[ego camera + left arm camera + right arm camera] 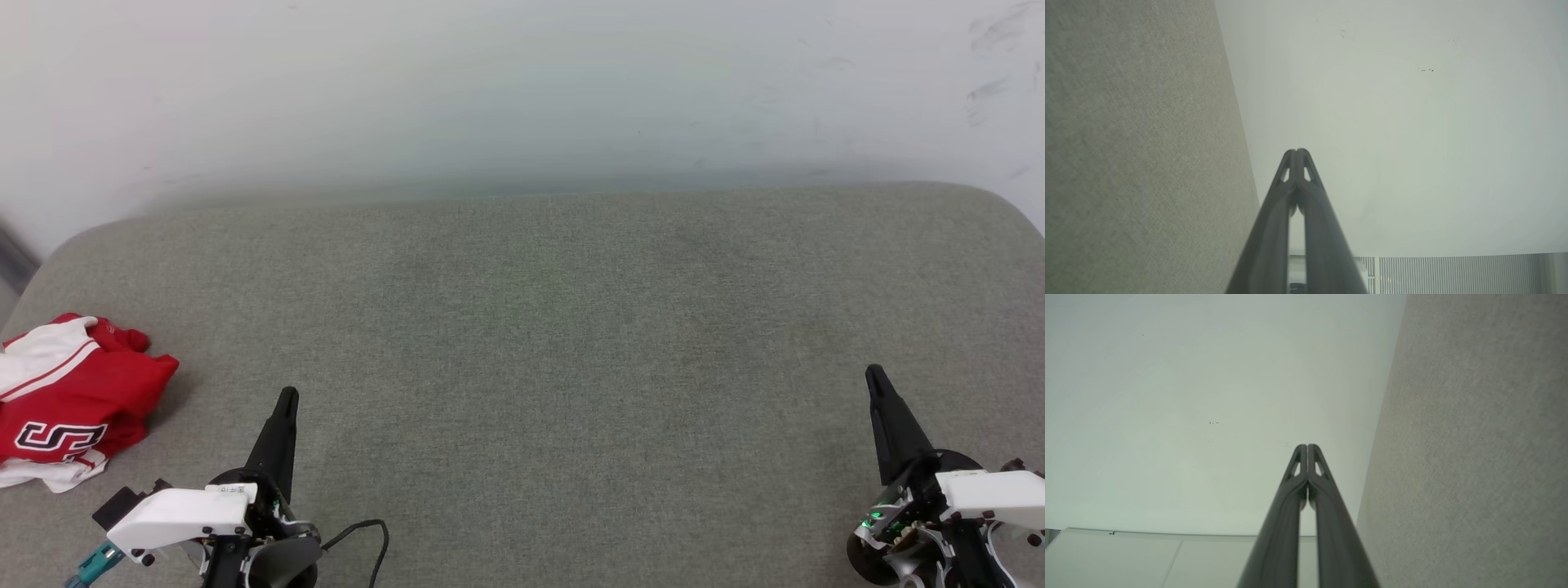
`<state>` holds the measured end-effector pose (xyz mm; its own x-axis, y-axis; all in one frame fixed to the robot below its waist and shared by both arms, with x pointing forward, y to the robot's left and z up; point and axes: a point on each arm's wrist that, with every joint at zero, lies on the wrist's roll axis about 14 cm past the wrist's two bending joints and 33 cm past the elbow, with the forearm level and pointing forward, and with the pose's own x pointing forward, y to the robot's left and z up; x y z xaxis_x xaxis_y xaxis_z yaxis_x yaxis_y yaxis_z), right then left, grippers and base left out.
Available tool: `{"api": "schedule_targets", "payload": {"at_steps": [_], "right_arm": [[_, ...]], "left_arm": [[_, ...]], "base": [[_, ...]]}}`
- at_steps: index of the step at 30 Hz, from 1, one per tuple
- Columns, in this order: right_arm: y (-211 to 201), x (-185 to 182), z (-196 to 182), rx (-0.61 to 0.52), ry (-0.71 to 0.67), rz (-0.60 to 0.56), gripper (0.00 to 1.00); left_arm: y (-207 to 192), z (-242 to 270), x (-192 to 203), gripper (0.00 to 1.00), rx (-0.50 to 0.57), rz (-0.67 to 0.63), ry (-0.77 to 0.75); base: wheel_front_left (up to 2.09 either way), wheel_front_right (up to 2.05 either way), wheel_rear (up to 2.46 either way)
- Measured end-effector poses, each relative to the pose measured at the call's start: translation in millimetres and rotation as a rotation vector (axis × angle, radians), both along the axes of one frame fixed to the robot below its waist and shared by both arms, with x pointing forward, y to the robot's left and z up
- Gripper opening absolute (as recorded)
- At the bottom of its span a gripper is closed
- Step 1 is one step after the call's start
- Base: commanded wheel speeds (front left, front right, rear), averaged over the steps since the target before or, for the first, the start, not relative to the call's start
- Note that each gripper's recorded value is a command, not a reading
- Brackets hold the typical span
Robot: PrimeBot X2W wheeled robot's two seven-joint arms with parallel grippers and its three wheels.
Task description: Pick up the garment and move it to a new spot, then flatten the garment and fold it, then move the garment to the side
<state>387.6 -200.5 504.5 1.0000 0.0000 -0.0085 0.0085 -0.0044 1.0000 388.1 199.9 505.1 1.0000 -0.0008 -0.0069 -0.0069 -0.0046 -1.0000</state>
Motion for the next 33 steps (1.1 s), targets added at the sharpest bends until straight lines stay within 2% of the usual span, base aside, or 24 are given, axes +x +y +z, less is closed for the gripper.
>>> {"api": "schedule_targets", "payload": {"at_steps": [21, 22, 28, 33], "right_arm": [[0.0, 0.0, 0.0, 0.000, 0.000, 0.000, 0.00], [0.0, 0.0, 0.0, 0.000, 0.000, 0.000, 1.00], [-1.4, -13.9, -29.3, 0.005, 0.088, -0.008, 1.00], [-2.9, -15.1, -30.8, -0.017, 0.094, -0.024, 1.00]], "left_arm": [[0.0, 0.0, 0.0, 0.00, 0.000, 0.000, 0.000], [0.0, 0.0, 0.0, 1.00, 0.000, 0.000, 0.000], [-1.5, -28.8, -13.5, 1.00, -0.011, 0.004, 0.085], [-0.1, -24.3, -12.8, 1.00, 0.004, 0.021, 0.071]], "base": [[0.00, 0.00, 0.00], [0.00, 0.00, 0.00], [0.00, 0.00, 0.00], [0.00, 0.00, 0.00]]}}
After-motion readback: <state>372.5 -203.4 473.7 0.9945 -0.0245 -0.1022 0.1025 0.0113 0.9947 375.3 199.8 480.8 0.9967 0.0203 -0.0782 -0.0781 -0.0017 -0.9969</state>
